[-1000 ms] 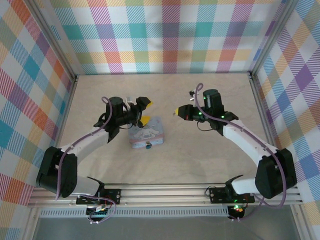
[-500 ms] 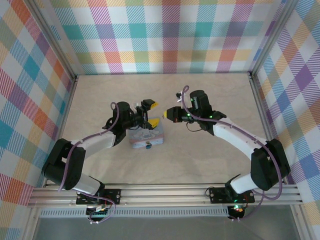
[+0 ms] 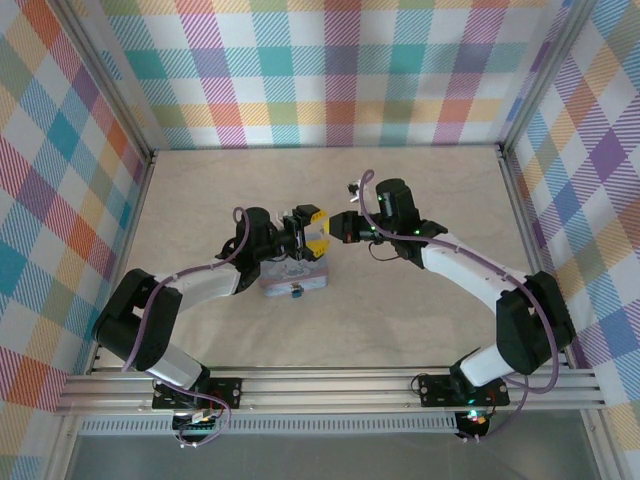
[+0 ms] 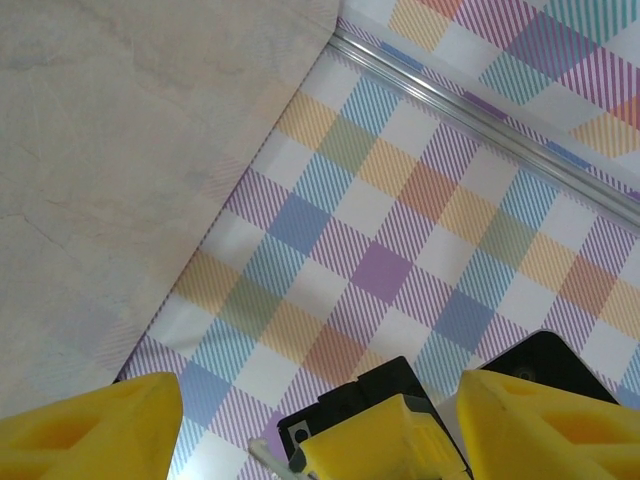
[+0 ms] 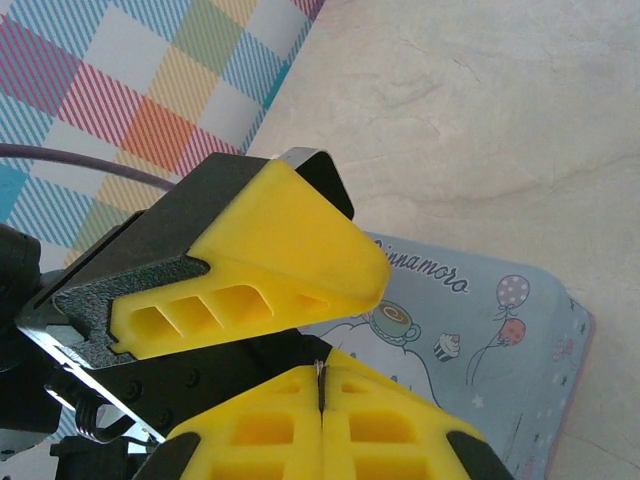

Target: Unlock a padlock with a key

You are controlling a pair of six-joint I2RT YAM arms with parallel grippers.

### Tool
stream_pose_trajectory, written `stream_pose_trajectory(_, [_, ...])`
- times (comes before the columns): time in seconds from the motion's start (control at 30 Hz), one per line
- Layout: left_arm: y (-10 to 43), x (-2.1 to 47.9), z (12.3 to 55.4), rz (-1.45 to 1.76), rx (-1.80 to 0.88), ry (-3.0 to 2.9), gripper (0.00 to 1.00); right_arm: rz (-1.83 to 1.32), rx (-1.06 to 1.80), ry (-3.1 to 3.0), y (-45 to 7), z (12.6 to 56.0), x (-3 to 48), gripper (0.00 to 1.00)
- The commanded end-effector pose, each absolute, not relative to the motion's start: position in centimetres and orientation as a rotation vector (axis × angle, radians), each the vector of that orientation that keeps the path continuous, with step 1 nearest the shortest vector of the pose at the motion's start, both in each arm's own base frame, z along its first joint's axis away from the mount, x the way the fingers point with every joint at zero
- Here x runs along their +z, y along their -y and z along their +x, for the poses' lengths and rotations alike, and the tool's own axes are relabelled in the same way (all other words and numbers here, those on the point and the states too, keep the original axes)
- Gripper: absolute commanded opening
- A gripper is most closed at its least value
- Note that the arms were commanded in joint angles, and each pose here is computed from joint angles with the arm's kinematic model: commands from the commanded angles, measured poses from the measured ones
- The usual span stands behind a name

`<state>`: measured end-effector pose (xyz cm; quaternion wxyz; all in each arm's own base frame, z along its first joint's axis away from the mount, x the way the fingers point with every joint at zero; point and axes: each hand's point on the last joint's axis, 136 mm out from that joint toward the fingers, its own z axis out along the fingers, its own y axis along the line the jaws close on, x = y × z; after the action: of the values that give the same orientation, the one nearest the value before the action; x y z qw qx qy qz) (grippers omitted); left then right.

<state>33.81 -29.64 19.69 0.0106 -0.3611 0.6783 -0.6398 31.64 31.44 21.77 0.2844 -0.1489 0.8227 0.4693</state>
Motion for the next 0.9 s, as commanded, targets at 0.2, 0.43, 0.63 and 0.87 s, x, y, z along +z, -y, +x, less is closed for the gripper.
stream_pose_trajectory(0.2, [30.2, 21.8, 34.3, -1.078, -2.062, -2.042, 0.59, -0.463, 1.283, -2.147, -32.1, 31.1, 23.2, 0.00])
stream_pose_trajectory(0.43, [30.1, 21.4, 34.4, -1.094, -2.049, -2.042, 0.49, -0.456, 1.273, -2.150, -31.7, 30.9, 23.1, 0.00])
stream_pose_trajectory(0.63, [30.0, 21.2, 34.4, -1.101, -2.040, -2.047, 0.41, -0.454, 1.265, -2.148, -31.5, 30.8, 23.2, 0.00])
stream_pose_trajectory(0.87, [30.0, 20.9, 34.4, -1.105, -2.030, -2.056, 0.28, -0.448, 1.253, -2.142, -31.2, 30.6, 23.3, 0.00])
